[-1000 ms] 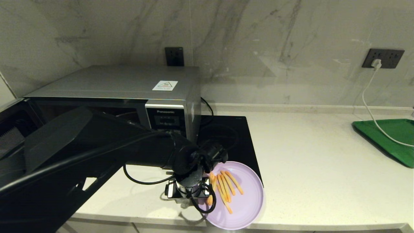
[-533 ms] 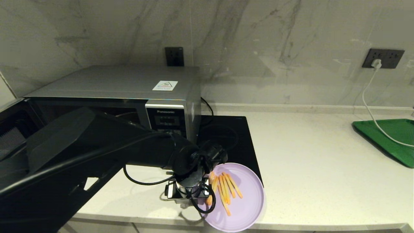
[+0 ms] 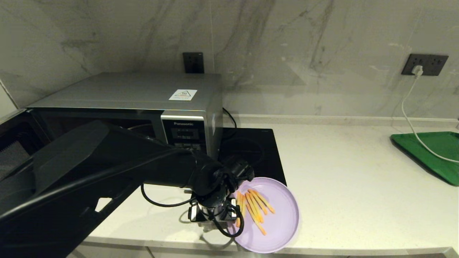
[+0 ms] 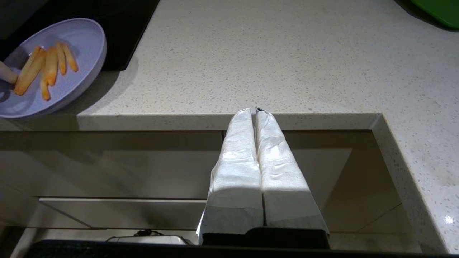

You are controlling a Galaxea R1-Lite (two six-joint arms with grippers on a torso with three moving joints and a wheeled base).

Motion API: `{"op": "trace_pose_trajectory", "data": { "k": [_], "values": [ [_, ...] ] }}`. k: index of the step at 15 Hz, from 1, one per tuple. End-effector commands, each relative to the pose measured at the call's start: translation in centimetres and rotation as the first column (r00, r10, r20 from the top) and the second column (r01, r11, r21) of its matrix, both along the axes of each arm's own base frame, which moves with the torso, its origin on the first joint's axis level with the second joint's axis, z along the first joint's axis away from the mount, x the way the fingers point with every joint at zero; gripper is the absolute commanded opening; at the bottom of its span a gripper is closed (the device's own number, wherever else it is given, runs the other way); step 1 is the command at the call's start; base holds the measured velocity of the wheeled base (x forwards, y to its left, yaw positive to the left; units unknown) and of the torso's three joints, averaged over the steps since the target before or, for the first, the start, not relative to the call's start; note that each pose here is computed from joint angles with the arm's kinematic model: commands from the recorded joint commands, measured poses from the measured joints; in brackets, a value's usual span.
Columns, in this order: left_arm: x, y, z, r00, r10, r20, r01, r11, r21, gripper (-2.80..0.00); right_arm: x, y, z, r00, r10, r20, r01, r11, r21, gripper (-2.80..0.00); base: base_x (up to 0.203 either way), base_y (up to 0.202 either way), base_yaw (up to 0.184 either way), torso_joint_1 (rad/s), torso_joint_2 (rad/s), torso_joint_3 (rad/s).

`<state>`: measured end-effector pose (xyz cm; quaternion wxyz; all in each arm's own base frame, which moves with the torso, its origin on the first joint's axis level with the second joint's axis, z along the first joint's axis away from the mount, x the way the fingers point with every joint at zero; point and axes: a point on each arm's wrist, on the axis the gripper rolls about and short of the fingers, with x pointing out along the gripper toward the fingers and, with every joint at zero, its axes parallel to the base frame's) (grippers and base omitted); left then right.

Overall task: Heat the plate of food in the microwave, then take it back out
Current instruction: Put the plate in the microwave oven

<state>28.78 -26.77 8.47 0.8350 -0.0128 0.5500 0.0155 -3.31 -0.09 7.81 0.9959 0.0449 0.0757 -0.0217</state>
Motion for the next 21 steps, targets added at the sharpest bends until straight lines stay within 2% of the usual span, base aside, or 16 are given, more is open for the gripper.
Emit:
{"op": "trace_pose_trajectory", "data": {
  "k": [1,4,7,9,11,12,19,21],
  "values": [
    [-0.1,0.1,0.6,1.000,0.005,0.008,-0.005,1.000,-0.012,0.00,0.0,0.0,0.0,1.000,0.001,0.000,-0.001,1.000,0.000,-2.80,0.000,0.000,0.000,0.000,0.00,0.000],
    [-0.1,0.1,0.9,1.000,0.003,0.020,-0.003,1.000,-0.027,0.00,0.0,0.0,0.0,1.000,0.000,-0.002,0.000,1.000,0.000,-2.80,0.000,0.000,0.000,0.000,0.00,0.000],
    [-0.1,0.0,1.1,1.000,-0.018,0.001,0.018,0.995,-0.102,0.00,0.0,0.0,0.0,1.000,0.000,-0.002,0.000,1.000,0.000,-2.80,0.000,0.000,0.000,0.000,0.00,0.000],
    [0.2,-0.1,0.0,1.000,-0.019,-0.015,0.017,0.997,-0.076,0.00,0.0,0.0,0.0,1.000,0.001,-0.002,-0.001,1.000,0.000,-2.80,0.000,0.000,0.000,0.000,0.00,0.000],
    [0.4,-0.3,-1.1,1.000,-0.001,-0.002,0.001,1.000,-0.019,0.00,0.0,0.0,0.0,1.000,0.000,-0.001,0.000,1.000,0.000,-2.80,0.000,0.000,0.000,0.000,0.00,0.000],
    [0.4,-0.3,-1.2,1.000,0.001,-0.004,-0.001,1.000,-0.020,-2.80,0.0,0.0,0.0,1.000,0.000,0.000,0.000,1.000,0.000,-2.80,0.000,0.000,0.000,0.000,0.00,0.000],
    [0.1,-0.1,-0.9,1.000,-0.002,-0.008,0.002,1.000,-0.029,-2.80,0.0,0.0,0.0,1.000,0.000,-0.001,0.000,1.000,0.000,-2.80,0.000,0.000,0.000,0.000,0.00,0.000],
    [-0.1,-0.1,-0.2,1.000,-0.015,-0.013,0.014,0.997,-0.081,-2.80,0.0,0.0,0.0,1.000,0.000,-0.001,0.000,1.000,0.000,-2.80,0.000,0.000,0.000,0.000,0.00,0.000]
  ]
}}
